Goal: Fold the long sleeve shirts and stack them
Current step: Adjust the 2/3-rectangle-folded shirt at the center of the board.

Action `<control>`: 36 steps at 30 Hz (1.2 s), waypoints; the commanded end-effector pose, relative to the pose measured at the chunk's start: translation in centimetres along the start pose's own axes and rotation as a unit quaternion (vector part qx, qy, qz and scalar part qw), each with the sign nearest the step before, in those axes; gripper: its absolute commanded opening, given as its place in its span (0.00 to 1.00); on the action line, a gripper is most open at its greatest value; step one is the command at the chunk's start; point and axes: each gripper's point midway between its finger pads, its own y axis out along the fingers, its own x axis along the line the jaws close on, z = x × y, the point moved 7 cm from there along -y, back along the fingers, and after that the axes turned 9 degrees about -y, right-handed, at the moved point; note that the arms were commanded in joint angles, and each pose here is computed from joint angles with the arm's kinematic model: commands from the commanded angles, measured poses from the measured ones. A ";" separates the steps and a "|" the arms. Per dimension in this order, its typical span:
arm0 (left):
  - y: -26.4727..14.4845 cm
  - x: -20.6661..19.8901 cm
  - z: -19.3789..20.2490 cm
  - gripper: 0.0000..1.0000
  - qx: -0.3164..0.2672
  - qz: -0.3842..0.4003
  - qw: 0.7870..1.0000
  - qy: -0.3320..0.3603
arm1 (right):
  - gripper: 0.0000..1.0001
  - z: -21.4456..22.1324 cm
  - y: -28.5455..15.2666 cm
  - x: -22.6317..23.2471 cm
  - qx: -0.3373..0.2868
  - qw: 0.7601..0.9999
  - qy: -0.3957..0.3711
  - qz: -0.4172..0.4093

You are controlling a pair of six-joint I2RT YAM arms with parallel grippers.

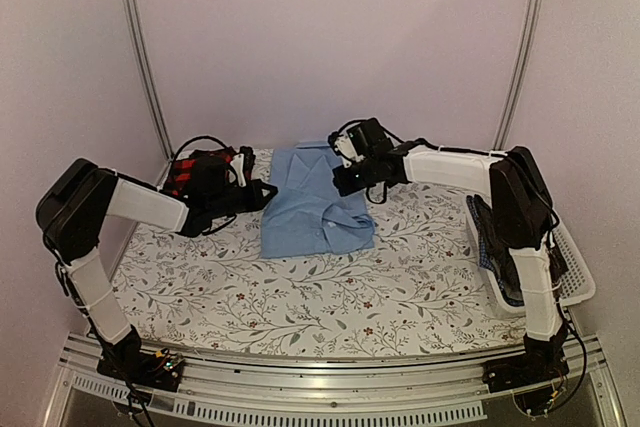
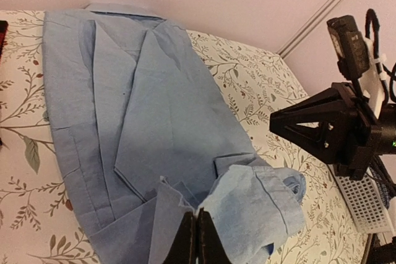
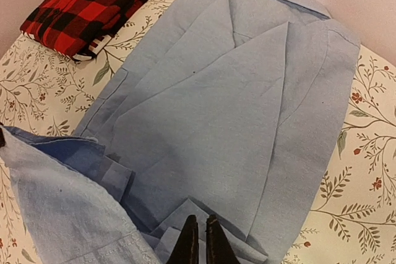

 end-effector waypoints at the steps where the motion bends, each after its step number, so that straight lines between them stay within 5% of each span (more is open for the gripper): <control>1: 0.8 0.8 -0.6 0.00 -0.007 -0.014 1.000 -0.010 | 0.12 1.6 1.1 -0.2 0.038 0.999 -0.005 0.014; 12: 0.8 0.5 -0.6 0.00 -0.003 -0.001 1.000 -0.008 | 0.43 3.7 -3.3 1.9 0.039 0.996 0.004 -0.078; 36: 1.0 0.2 -0.9 0.00 0.001 0.006 1.000 -0.004 | 0.36 5.9 -0.5 1.9 0.073 0.991 0.010 -0.109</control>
